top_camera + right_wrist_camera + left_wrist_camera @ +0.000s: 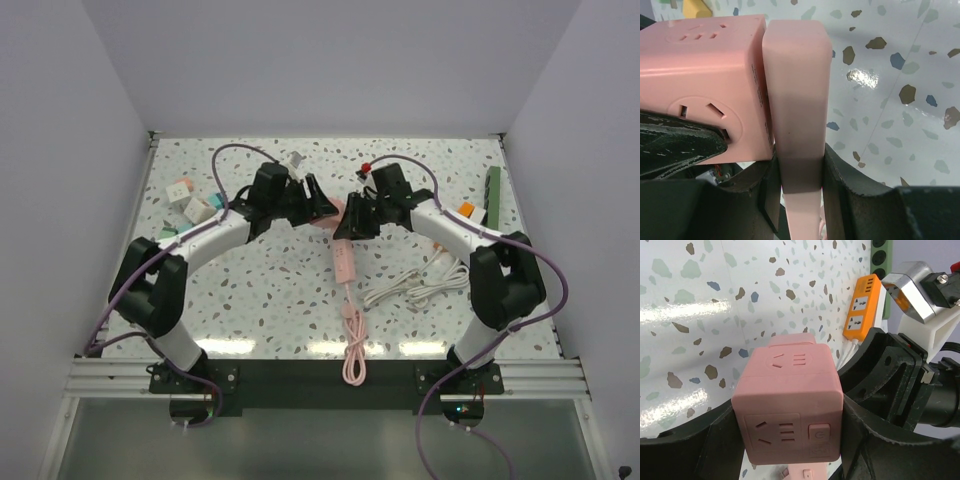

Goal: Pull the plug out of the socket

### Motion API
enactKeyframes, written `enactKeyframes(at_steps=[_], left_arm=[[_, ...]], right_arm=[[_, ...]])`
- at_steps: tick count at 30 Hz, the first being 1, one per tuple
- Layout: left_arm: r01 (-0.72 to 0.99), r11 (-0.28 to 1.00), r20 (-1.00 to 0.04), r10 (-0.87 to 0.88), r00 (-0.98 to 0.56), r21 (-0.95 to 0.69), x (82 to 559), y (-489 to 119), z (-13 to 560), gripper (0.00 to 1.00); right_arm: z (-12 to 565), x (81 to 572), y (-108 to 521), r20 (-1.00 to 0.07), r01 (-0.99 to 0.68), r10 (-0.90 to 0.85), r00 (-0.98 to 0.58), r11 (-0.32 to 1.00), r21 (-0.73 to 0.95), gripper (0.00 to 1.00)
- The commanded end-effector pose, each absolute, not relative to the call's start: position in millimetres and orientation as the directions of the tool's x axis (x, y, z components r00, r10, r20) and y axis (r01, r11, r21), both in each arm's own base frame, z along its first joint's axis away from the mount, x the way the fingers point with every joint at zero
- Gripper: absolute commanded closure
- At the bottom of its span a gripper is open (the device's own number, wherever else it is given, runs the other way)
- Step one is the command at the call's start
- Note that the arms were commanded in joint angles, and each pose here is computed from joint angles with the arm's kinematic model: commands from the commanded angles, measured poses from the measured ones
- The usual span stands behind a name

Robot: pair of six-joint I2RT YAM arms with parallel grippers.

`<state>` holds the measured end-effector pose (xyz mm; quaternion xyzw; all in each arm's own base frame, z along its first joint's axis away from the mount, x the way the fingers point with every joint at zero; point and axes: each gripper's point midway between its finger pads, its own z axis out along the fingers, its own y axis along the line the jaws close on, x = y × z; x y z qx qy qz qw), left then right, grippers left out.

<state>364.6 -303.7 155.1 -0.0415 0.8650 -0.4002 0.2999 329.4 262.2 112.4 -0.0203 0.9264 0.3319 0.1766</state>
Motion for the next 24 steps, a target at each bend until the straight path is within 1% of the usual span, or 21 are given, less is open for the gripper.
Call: enactKeyframes(at_steps=[1,2,3,4,5,6,7,10,12,13,15,17,18,20,21,23,24], left_arm=[[0.374,0.609,-0.58,-0.177,-0.796,-0.699,362.4,-306.2,197.5,1.0],[0.357,0.61,-0.575,-0.203,-0.792,-0.707,379.4,-287.4,199.4,1.0],[0.398,0.587,-0.599,-0.192,-0.778,-0.705,389.6,-284.3,211.6,1.0],[0.4,0.562,-0.568,-0.155,-0.808,-0.724,392.1,-284.2,202.4,1.0],[0.376,0.575,-0.54,-0.138,-0.83,-0.726,395.2,-277.2,196.6,1.0],[0.414,0.574,-0.566,-0.109,-0.817,-0.707,403.2,-279.5,200.3,1.0],[0.41,0.577,-0.559,-0.101,-0.823,-0.707,403.3,-279.6,199.8,1.0],[0.393,0.577,-0.55,-0.117,-0.827,-0.715,393.7,-284.6,201.1,1.0],[0.375,0.589,-0.533,-0.113,-0.839,-0.716,373.7,-294.2,191.2,1.0],[0.379,0.606,-0.558,-0.133,-0.819,-0.699,367.2,-294.6,200.3,1.0],[0.369,0.606,-0.548,-0.133,-0.826,-0.704,339.6,-302.9,201.0,1.0],[0.348,0.619,-0.546,-0.159,-0.822,-0.704,325.7,-302.5,196.2,1.0],[0.34,0.605,-0.549,-0.196,-0.813,-0.72,320.1,-299.7,210.3,1.0],[0.328,0.619,-0.561,-0.225,-0.796,-0.714,318.0,-293.1,213.6,1.0],[0.34,0.625,-0.584,-0.233,-0.778,-0.703,318.5,-289.4,221.7,1.0],[0.342,0.637,-0.604,-0.248,-0.758,-0.691,331.0,-280.1,229.6,1.0],[0.336,0.632,-0.595,-0.25,-0.764,-0.698,337.2,-278.4,227.5,1.0]], right_arm=[[108.0,348.7,235.3,-0.356,-0.052,0.177,-0.918,0.834,0.549,1.0],[107.1,346.5,235.1,-0.353,-0.054,0.174,-0.919,0.833,0.551,1.0],[108.0,344.4,235.0,-0.355,-0.059,0.172,-0.919,0.83,0.554,1.0],[106.1,341.9,234.3,-0.353,-0.061,0.168,-0.92,0.83,0.555,1.0],[105.2,340.7,233.7,-0.353,-0.063,0.165,-0.921,0.831,0.553,1.0],[104.2,339.2,233.1,-0.351,-0.062,0.165,-0.922,0.831,0.552,1.0],[103.4,338.7,232.6,-0.349,-0.06,0.165,-0.922,0.833,0.55,1.0],[103.8,341.5,231.2,-0.353,-0.05,0.175,-0.919,0.837,0.546,1.0],[102.5,345.6,228.8,-0.354,-0.031,0.192,-0.915,0.843,0.537,1.0],[98.7,347.1,228.6,-0.347,-0.023,0.194,-0.918,0.845,0.534,1.0],[97.4,351.8,226.3,-0.347,-0.011,0.204,-0.915,0.849,0.528,1.0],[93.3,354.8,223.6,-0.337,0.006,0.215,-0.916,0.85,0.527,1.0],[91.8,355.9,222.7,-0.335,0.007,0.216,-0.917,0.849,0.528,1.0],[88.6,356.7,221.2,-0.325,0.014,0.219,-0.92,0.847,0.531,1.0],[88.0,355.8,221.6,-0.322,0.01,0.215,-0.922,0.844,0.536,1.0],[86.4,354.1,222.2,-0.321,0.001,0.206,-0.924,0.842,0.539,1.0],[85.6,353.4,222.2,-0.319,0.001,0.206,-0.925,0.842,0.54,1.0]])
